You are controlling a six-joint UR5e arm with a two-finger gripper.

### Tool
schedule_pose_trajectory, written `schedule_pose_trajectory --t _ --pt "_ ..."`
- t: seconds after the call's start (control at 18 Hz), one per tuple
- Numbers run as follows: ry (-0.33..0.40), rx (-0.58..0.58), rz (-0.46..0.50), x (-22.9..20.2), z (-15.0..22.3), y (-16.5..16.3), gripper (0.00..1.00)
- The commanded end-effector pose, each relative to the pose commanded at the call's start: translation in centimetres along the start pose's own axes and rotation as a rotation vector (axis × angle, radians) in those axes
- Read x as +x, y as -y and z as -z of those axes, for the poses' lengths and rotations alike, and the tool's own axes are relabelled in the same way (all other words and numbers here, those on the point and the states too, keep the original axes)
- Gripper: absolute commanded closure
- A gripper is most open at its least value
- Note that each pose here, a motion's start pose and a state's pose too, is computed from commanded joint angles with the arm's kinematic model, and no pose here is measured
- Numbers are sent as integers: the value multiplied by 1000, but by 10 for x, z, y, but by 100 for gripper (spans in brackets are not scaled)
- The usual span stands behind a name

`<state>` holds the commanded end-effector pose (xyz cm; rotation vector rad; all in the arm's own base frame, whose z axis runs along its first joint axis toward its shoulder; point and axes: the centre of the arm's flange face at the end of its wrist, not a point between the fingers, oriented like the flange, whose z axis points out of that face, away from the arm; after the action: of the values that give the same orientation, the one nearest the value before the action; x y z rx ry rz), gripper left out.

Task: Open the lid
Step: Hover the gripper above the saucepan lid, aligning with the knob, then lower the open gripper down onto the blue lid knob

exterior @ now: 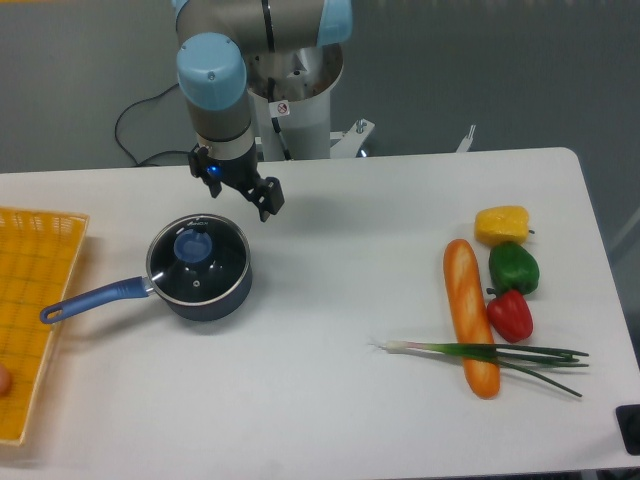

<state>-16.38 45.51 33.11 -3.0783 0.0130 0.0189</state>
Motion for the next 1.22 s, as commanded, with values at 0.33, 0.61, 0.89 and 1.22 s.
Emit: schedule_pose_trajectory --t 0.33,0.61,0.89,1.22 --pt "3 8 -2 8 -7 11 0" --pt "1 7 -22 17 -8 15 0" --pt "-6 18 -6 17 -7 17 0" --pt "0 33 25 21 -22 41 0"
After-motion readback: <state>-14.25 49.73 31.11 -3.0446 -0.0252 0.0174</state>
